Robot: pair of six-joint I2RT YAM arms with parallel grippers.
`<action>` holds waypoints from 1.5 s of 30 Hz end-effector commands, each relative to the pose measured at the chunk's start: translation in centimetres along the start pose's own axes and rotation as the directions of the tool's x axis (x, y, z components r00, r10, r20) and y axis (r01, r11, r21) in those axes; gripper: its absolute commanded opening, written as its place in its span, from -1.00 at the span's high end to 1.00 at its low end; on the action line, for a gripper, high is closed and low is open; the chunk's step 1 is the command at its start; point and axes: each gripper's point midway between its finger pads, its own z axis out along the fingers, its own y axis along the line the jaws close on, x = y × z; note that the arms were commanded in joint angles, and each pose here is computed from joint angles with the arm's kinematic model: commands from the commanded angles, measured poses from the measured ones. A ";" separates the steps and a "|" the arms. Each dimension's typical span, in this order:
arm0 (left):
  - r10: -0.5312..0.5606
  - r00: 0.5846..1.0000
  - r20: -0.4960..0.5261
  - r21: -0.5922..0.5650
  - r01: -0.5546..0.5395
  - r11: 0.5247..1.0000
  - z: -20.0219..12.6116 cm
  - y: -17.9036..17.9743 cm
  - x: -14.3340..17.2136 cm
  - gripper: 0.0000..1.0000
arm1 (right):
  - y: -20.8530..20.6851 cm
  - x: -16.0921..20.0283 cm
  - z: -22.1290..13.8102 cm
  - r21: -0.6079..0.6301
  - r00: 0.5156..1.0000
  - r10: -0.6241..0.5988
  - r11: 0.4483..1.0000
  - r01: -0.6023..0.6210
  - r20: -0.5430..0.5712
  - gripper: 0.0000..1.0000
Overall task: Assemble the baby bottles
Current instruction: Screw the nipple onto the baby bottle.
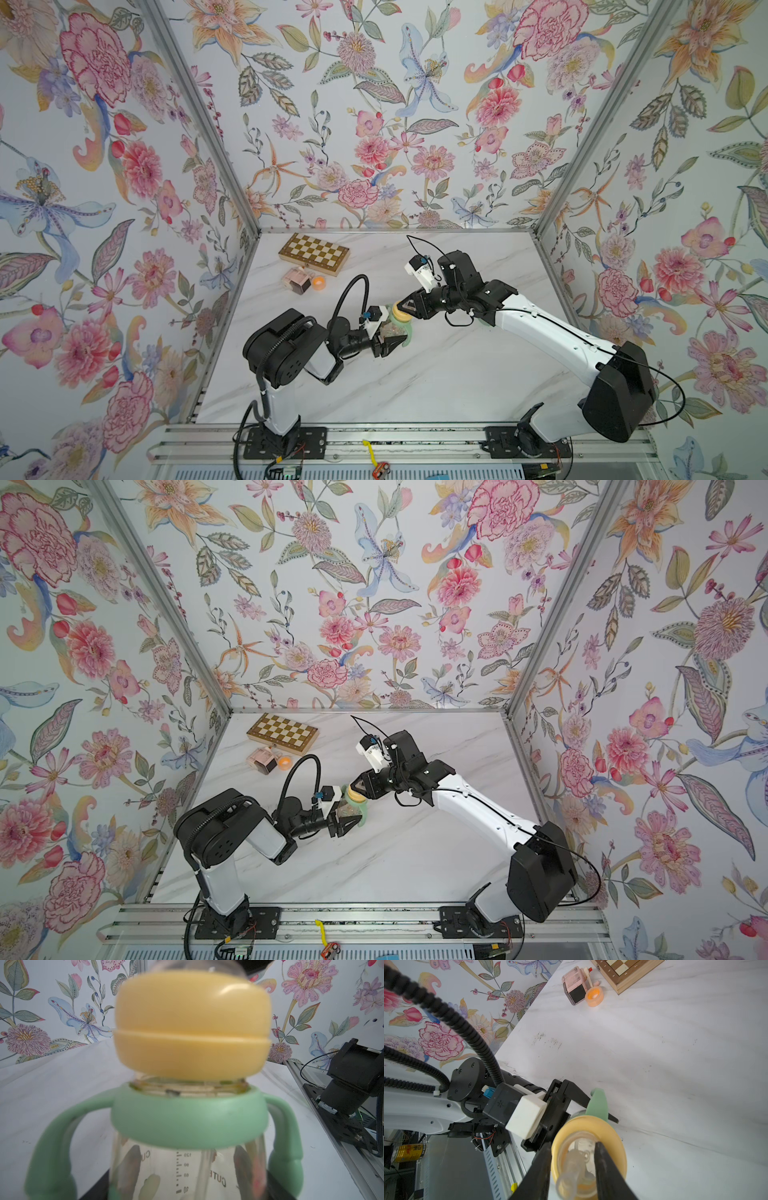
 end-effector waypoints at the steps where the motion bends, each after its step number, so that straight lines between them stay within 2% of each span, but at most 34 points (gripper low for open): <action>1: 0.160 0.954 0.253 0.005 -0.166 0.986 -0.3 -0.5 -7.1 1.00 | 0.2 2.9 0.9 0.000 0.995 -0.032 0.999 0.033 -0.091 0.28; 8: 0.180 0.949 0.258 -0.020 -0.181 0.983 -0.6 -0.3 -7.3 1.00 | -1.0 4.1 1.4 0.017 0.991 0.038 0.999 -0.036 -0.128 0.26; 19: 0.205 0.942 0.267 -0.043 -0.201 0.979 -1.0 -0.3 -7.8 1.00 | -1.4 3.6 0.0 -0.010 0.994 0.083 0.996 -0.084 -0.076 0.25; 28: 0.228 0.934 0.274 -0.078 -0.215 0.973 -1.5 -0.1 -8.4 1.00 | -1.5 5.3 0.1 -0.026 0.986 0.131 0.991 -0.134 -0.102 0.20; 39: 0.258 0.926 0.277 -0.082 -0.245 0.966 -1.8 -0.4 -8.6 1.00 | -2.3 5.1 -1.0 -0.003 0.983 0.157 0.988 -0.158 -0.091 0.14; 45: 0.271 0.921 0.279 -0.070 -0.262 0.963 -1.6 -0.9 -8.6 1.00 | -1.3 4.9 -0.2 -0.055 0.983 0.140 0.987 -0.148 -0.121 0.07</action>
